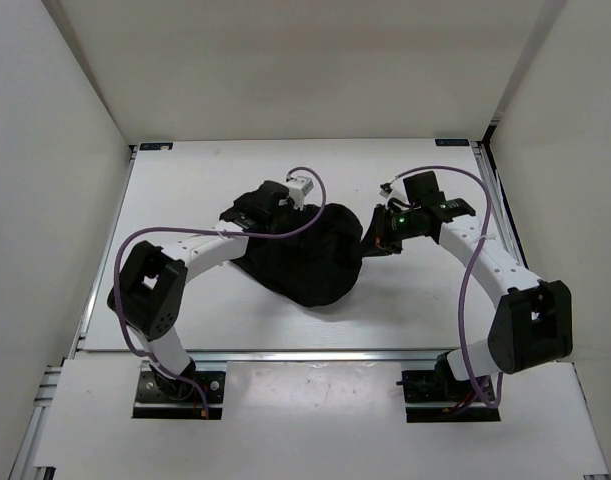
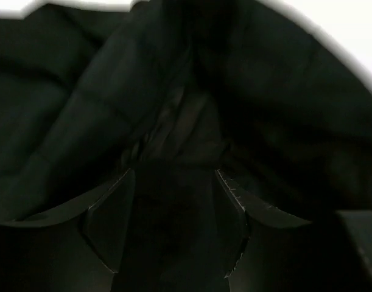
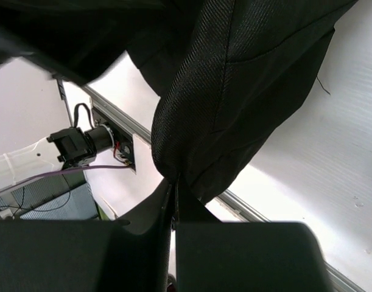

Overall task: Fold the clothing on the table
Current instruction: Flatten the skirt out

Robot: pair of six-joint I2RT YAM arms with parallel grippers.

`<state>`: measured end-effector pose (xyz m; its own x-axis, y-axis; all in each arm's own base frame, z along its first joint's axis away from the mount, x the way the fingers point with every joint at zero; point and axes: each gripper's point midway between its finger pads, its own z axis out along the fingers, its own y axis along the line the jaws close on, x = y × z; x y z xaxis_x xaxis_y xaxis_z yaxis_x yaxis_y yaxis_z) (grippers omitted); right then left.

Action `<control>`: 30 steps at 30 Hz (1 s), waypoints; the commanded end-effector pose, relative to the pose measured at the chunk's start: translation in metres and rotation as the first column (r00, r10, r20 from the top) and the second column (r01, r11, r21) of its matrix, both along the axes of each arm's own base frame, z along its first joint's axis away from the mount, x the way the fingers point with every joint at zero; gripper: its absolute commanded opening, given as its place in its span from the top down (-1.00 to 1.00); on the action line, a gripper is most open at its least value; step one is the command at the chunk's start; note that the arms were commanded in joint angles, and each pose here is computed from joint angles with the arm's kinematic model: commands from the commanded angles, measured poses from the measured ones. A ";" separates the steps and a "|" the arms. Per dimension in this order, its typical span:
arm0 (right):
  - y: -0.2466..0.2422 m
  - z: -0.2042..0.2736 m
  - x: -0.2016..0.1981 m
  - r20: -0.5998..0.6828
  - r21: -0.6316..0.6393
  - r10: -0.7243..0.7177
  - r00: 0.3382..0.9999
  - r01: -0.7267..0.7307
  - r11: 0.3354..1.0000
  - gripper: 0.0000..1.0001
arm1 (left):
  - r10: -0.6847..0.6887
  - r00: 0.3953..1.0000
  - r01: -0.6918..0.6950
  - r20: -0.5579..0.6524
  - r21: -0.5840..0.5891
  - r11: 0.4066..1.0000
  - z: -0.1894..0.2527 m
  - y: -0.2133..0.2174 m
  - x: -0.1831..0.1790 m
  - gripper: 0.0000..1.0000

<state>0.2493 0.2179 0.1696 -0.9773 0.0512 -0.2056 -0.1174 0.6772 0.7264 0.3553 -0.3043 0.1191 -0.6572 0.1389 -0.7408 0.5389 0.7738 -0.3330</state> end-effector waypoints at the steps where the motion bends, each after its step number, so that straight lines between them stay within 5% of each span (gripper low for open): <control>1: 0.008 0.014 0.005 0.043 0.041 0.024 0.999 -0.026 0.999 1.00 | -0.051 0.997 0.057 0.058 -0.105 0.993 0.024 0.000 0.005 -0.29; 14: 0.012 0.029 0.007 0.081 0.050 0.038 0.996 -0.043 0.998 1.00 | -0.064 0.993 0.047 0.101 0.166 0.985 -0.036 -0.015 -0.015 -0.32; 19: 0.007 0.028 0.008 0.075 0.055 0.020 0.997 -0.025 0.998 1.00 | -0.113 0.981 0.051 0.158 0.352 0.935 -0.057 -0.007 -0.023 -0.32; 30: 0.009 0.031 0.007 0.065 0.075 0.032 0.997 -0.037 0.997 1.00 | -0.068 0.985 -0.010 0.160 0.441 0.898 -0.079 0.006 -0.017 -0.29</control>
<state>0.2526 0.2216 0.1814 -0.9741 0.0480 -0.2208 -0.1367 0.6531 0.7449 0.3373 -0.3061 0.0479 -0.5203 0.4607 -0.7191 0.5991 0.7969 0.0771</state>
